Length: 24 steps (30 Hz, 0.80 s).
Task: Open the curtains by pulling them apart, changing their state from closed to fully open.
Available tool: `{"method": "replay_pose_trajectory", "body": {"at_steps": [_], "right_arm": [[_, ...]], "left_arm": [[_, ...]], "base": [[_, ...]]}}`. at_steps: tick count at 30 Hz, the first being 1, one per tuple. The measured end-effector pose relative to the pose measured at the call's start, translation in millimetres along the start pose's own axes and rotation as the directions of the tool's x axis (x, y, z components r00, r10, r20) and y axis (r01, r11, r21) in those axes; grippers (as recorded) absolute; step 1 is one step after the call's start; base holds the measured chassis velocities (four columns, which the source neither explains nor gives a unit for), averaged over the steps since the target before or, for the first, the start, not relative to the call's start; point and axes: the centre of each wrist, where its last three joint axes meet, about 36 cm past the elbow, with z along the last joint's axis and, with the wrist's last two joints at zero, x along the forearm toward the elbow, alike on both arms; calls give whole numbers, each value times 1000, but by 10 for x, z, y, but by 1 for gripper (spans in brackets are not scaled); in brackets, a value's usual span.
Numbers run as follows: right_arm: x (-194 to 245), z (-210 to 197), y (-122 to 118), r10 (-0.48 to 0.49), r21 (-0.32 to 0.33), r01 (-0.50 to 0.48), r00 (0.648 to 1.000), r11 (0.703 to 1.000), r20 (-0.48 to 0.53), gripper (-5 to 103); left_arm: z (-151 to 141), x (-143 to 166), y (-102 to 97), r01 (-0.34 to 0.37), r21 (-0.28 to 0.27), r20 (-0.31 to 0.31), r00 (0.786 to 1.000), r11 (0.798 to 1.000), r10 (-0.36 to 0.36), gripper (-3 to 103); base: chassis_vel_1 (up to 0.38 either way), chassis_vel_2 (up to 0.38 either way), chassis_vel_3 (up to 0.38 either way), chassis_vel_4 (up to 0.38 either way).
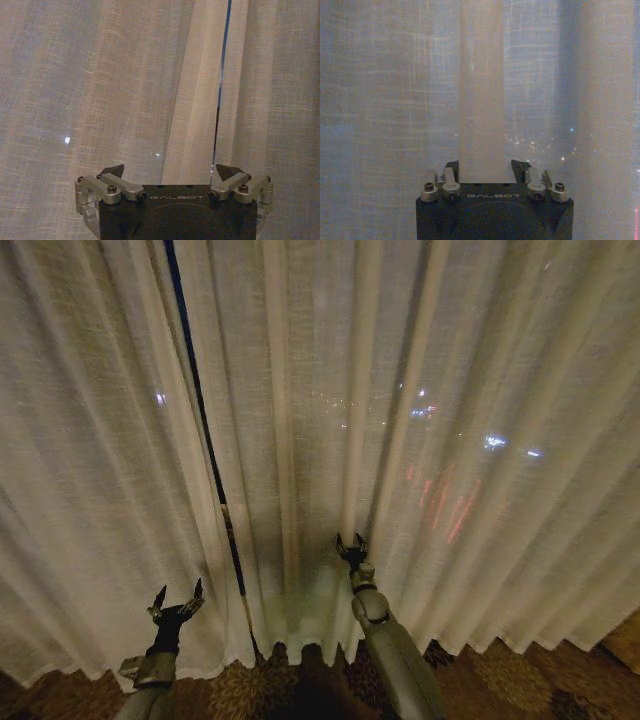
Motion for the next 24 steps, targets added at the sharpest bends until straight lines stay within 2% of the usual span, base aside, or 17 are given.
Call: {"method": "replay_pose_trajectory", "body": {"at_steps": [1,2,4,7,8,10,13,15,24], "right_arm": [[0,-5,12,-2,-6,2,1000,1000,1,51],[0,-7,21,-5,-11,5,1000,1000,1,45],[0,-7,25,-6,-13,7,1000,1000,1,45],[0,-7,28,-10,-18,10,1000,1000,3,29],[0,-7,28,-10,-18,10,1000,1000,3,29],[10,4,26,-20,-35,20,1000,999,7,18],[24,19,21,-31,-56,31,999,998,12,13],[45,45,-4,-40,-70,41,999,997,15,3],[122,105,-60,-54,-86,56,998,995,17,0]], "left_arm": [[0,0,0,0,0,0,1000,1000,0,100],[0,0,0,0,0,0,1000,1000,0,100],[0,0,0,0,0,0,1000,1000,0,100],[0,0,0,0,0,0,1000,1000,0,100],[0,0,0,0,0,0,1000,1000,0,100],[0,0,0,0,0,0,1000,1000,0,100],[0,0,0,0,0,0,1000,1000,0,100],[0,0,0,0,0,0,1000,1000,0,100],[0,0,0,0,0,0,1000,1000,0,100]], "base": [[0,0,0,0],[0,0,0,0],[0,0,0,0],[0,0,0,0],[0,0,0,0],[0,0,0,0],[0,0,0,0],[0,0,0,0],[0,0,0,0]]}}
